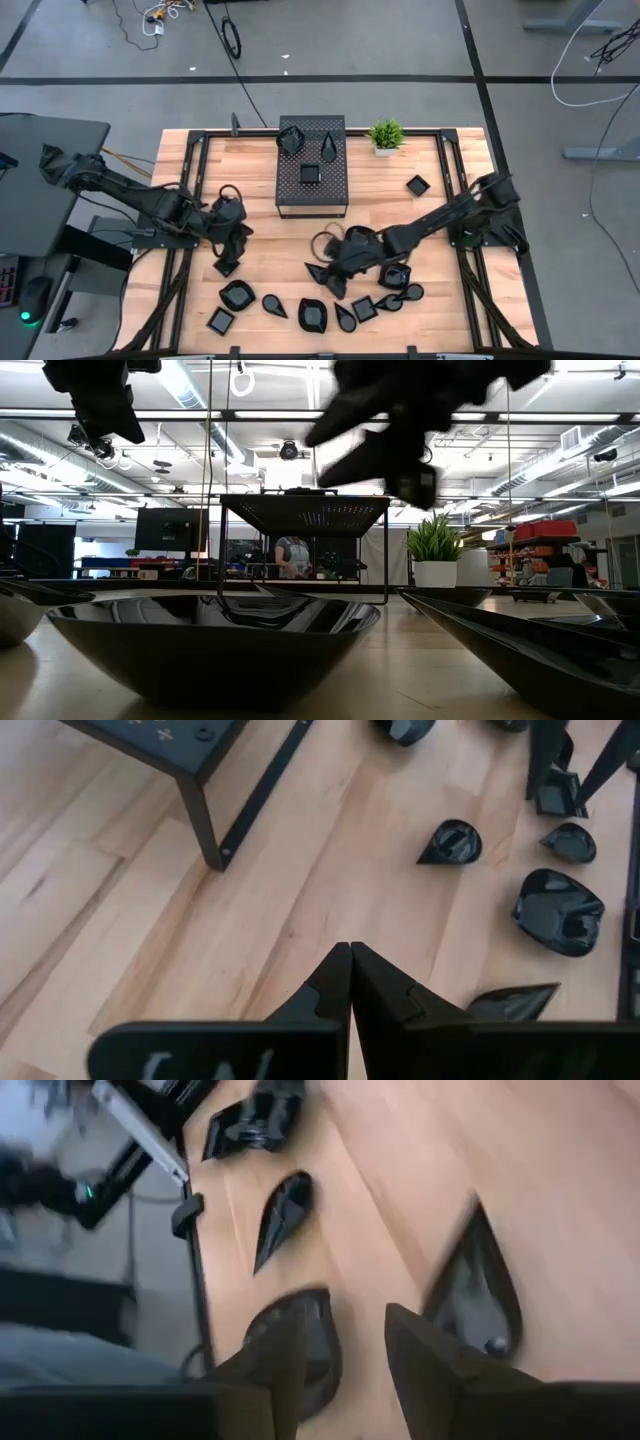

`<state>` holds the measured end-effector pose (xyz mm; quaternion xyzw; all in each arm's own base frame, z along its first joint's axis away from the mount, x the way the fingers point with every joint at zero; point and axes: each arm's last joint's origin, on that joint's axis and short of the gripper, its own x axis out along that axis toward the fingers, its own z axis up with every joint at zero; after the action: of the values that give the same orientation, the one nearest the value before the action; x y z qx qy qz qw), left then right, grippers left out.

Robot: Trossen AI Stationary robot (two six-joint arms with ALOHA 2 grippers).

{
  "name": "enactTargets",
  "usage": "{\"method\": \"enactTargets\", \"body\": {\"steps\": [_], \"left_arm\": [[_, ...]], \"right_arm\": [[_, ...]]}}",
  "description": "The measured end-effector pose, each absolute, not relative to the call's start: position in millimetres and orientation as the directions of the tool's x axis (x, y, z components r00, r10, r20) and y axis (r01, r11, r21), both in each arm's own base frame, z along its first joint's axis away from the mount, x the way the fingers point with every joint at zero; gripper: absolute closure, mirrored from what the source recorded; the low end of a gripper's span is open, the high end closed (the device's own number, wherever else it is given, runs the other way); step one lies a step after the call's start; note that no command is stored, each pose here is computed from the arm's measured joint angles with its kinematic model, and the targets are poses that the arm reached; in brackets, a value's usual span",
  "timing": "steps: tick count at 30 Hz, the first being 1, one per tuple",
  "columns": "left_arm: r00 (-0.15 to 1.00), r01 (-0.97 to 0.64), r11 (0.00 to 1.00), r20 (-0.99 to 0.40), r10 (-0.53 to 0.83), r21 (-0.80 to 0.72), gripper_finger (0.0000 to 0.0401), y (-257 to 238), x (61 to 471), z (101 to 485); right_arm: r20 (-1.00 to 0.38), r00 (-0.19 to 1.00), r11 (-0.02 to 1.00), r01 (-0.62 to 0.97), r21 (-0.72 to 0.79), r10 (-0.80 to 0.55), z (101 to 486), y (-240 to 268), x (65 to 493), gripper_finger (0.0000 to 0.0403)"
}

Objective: Pick & Place Mini shaped plates
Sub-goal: Stack the drop shaped plate on top of the other drop shaped plates on the shelf

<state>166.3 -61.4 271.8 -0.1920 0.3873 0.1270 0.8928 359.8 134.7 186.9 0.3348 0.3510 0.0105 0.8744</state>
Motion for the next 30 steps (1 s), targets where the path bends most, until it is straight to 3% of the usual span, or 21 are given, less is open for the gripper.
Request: {"method": "enactTargets", "body": {"steps": [3, 9, 30], "left_arm": [[0.665, -0.369, 0.894, -0.745, 0.062, -0.255, 0.0385, -62, 166, 272], [0.663, -0.378, 0.884, -0.747, 0.053, -0.273, 0.0385, -62, 166, 272], [0.666, -0.379, 0.884, -0.744, 0.055, -0.274, 0.0385, -62, 167, 272]], "right_arm": [[-0.628, 0.743, 0.871, 0.131, 0.473, 0.229, 182, 136, 377, 0.0251], [-0.764, 0.641, 0.946, 0.203, 0.255, 0.069, 161, 131, 390, 0.0243], [-0.815, 0.579, 0.954, 0.239, 0.180, 0.009, 129, 127, 394, 0.0344]]}}
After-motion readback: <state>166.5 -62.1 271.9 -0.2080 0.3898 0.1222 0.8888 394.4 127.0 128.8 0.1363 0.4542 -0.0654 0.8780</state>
